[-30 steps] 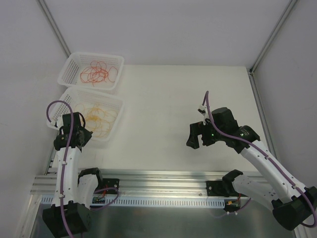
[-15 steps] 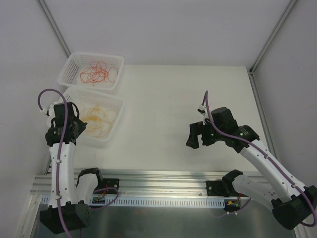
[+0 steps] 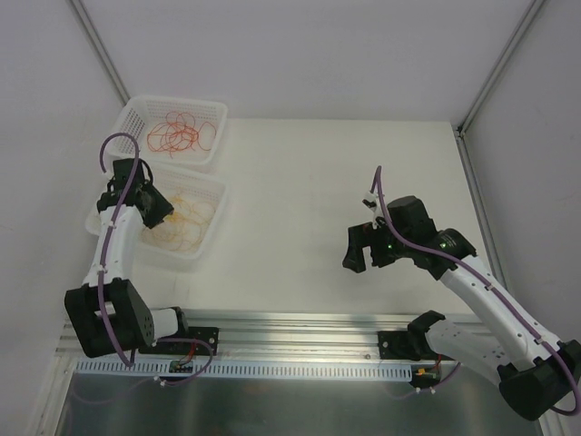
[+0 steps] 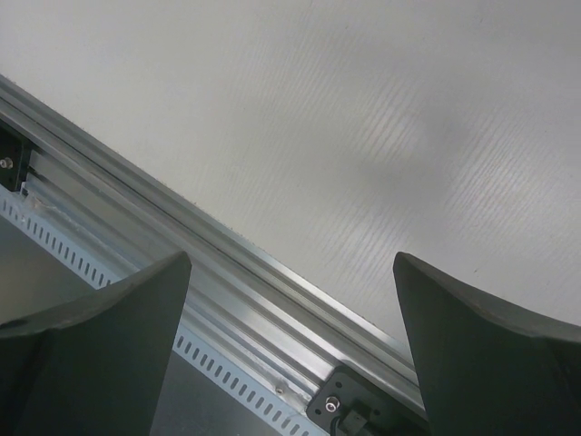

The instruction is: Untangle the cables

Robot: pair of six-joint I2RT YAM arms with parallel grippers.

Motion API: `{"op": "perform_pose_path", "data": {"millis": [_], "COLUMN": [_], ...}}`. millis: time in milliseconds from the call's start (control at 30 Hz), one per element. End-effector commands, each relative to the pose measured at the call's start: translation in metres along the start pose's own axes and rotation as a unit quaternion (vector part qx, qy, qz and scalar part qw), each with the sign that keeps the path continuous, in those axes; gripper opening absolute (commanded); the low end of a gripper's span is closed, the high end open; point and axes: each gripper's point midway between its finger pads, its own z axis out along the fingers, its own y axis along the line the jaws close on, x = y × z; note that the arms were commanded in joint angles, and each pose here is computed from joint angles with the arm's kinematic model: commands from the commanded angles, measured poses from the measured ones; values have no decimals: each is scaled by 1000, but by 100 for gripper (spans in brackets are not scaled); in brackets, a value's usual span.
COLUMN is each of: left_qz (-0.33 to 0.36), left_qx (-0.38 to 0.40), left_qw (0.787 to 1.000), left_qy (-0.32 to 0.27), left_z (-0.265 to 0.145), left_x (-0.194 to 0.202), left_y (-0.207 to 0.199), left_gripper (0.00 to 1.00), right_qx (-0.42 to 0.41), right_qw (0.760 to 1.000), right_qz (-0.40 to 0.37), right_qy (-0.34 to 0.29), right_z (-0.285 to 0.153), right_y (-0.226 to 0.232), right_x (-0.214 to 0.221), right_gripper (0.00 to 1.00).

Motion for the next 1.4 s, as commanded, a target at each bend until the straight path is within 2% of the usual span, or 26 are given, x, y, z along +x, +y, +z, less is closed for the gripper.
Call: {"op": "perform_pose_path", "data": {"millis": [0,33,100,133,200,233,333,433,467,633,700,767,900,1067,1133,1200,1367], "left_qz": [19,18,27,33,55,64,87,109,114,171,164,162,136,110,95,83,47], "left_qx": [79,84,94,100,116,127,145,166,169,168,152,163,191,200,187,181,194], "left_qw": [996,996,994,992,989,987,980,970,964,956,955,952,947,926,926,928,921], "left_qy": [-29,-35,-57,-63,-79,-80,-102,-141,-172,-167,-196,-202,-222,-300,-314,-313,-335], "left_z": [-12,-16,-31,-36,-54,-61,-89,-123,-142,-169,-178,-186,-204,-245,-253,-256,-263], "left_x": [-32,-35,-40,-39,-35,-31,-20,-8,-8,29,33,46,65,75,83,92,109], "left_y": [-39,-41,-41,-41,-39,-40,-34,-25,-21,-6,10,19,38,80,102,115,139], "left_gripper": [37,41,54,71,85,98,99,99,99,99,99,99,99,99,99,99,99], "right_qx": [13,18,37,48,86,102,170,227,240,320,351,360,340,328,311,285,278], "right_qw": [999,999,998,998,995,993,982,967,963,926,910,897,892,889,881,872,863], "right_qz": [-18,-18,-19,-17,-13,-10,5,31,38,73,87,100,104,100,103,104,96], "right_qy": [-27,-29,-37,-37,-52,-54,-79,-110,-118,-185,-201,-236,-277,-304,-341,-385,-410], "right_z": [-17,-21,-25,-27,-34,-38,-55,-77,-83,-138,-158,-181,-203,-210,-220,-237,-250], "right_y": [1,1,-5,-8,-19,-24,-45,-60,-63,-83,-92,-94,-92,-99,-98,-95,-99], "right_x": [-16,-18,-21,-21,-28,-28,-35,-41,-42,-44,-38,-36,-21,13,25,34,60], "right_gripper": [99,100,100,100,100,100,100,100,100,100,100,99,100,99,100,100,100]}}
